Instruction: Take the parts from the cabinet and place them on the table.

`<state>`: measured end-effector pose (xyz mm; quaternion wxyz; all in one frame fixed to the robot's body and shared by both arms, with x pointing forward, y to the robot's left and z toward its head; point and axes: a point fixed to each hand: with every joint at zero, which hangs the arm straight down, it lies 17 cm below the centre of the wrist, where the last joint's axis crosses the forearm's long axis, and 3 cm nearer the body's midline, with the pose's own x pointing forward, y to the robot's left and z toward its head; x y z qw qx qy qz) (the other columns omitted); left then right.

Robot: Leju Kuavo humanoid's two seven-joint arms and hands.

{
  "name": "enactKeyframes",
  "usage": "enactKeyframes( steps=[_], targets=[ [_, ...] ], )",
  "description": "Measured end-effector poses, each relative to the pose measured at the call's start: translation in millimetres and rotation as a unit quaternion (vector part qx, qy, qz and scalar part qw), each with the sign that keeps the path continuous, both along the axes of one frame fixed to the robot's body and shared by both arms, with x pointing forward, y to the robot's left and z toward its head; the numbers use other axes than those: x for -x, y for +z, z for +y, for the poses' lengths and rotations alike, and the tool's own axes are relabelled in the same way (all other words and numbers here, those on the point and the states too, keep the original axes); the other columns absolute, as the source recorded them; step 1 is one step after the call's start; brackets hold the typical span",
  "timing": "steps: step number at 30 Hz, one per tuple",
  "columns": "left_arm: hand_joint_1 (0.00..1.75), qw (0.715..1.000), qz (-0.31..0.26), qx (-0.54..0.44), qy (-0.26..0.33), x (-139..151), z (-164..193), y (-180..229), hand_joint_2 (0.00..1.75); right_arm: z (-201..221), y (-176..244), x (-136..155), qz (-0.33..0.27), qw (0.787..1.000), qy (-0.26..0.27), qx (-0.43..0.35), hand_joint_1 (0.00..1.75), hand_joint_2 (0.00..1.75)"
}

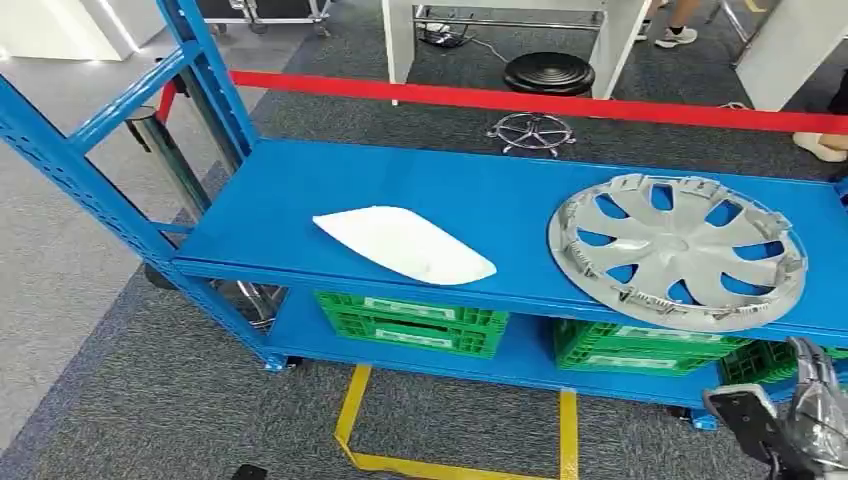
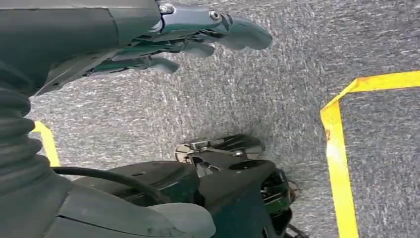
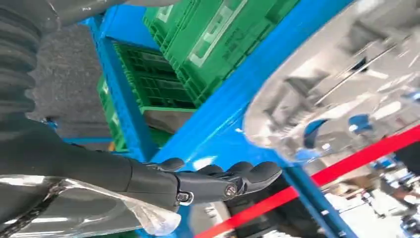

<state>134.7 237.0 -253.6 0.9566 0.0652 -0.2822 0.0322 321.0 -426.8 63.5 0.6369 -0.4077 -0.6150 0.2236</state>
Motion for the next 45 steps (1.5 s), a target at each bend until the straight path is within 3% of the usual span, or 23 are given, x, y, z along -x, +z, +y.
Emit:
enactKeyframes(
  steps=[18, 29, 45],
  targets=[
    [0.0, 1.0, -0.003, 0.003, -0.028, -5, -3, 1, 1.75, 26, 14, -56, 0.082, 0.991, 0.083, 0.061, 0.0, 1.75],
    [0.0, 0.999, 0.003, 0.006, -0.033, -4, -3, 0, 1.75, 4, 28, -78, 0.154, 0.973, 0.116, 0.124, 0.0, 1.75],
    [0.0, 0.999, 0.003, 0.006, -0.04, -5, -3, 0, 1.75, -20, 43, -115, 0.18, 0.966, 0.118, 0.144, 0.0, 1.75]
  ],
)
